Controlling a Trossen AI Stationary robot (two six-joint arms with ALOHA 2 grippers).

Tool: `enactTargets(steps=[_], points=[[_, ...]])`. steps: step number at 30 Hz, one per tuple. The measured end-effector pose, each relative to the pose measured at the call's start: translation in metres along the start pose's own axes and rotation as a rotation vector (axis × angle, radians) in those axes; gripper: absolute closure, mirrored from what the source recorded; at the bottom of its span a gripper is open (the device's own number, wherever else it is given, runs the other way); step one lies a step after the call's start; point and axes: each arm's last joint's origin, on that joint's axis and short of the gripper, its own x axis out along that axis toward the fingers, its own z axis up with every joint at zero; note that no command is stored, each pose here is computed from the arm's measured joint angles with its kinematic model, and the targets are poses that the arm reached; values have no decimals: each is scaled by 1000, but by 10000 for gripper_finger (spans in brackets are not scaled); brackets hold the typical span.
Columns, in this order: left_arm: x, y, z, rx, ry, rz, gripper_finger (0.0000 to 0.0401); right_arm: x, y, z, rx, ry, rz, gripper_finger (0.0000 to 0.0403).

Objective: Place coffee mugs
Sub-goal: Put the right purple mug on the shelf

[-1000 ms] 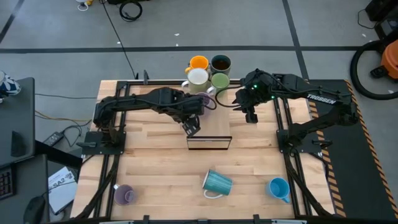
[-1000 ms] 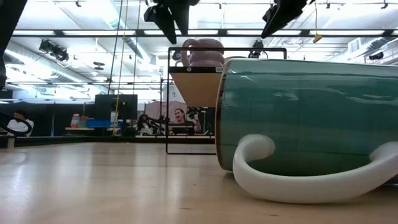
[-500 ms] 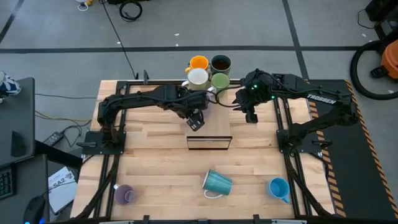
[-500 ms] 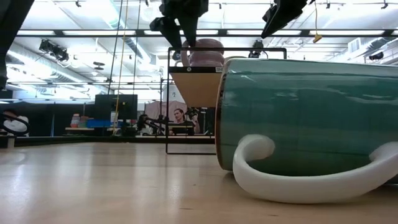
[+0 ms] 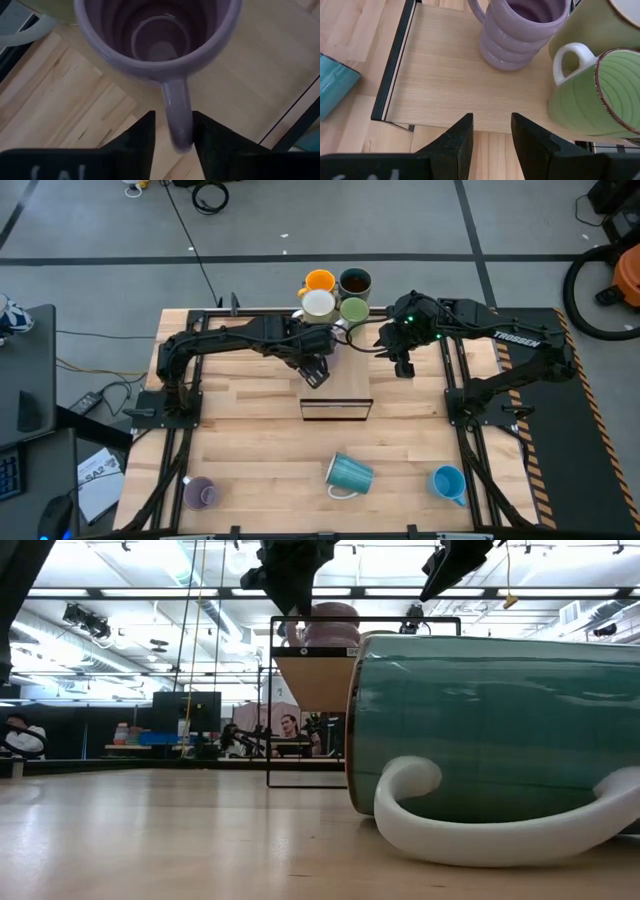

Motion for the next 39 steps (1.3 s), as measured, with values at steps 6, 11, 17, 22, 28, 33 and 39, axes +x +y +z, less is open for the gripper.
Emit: enactTargets(steps=[6,11,17,22,28,33,39], points=[[0,0,0,0,0,0,297,0,0,0,0,0,0,265],[0,1,0,-1,-5,10,324,0,0,0,0,0,0,265],[0,3,2,-9,-9,15,335,0,0,0,0,0,0,265],[1,9,4,-47,2,30,328,0,0,0,0,0,0,265],[4,21,10,-79,1,46,332,0,0,0,0,0,0,265],[6,27,13,-97,4,52,327,0,0,0,0,0,0,265],[6,28,14,-101,14,37,325,0,0,0,0,0,0,265]])
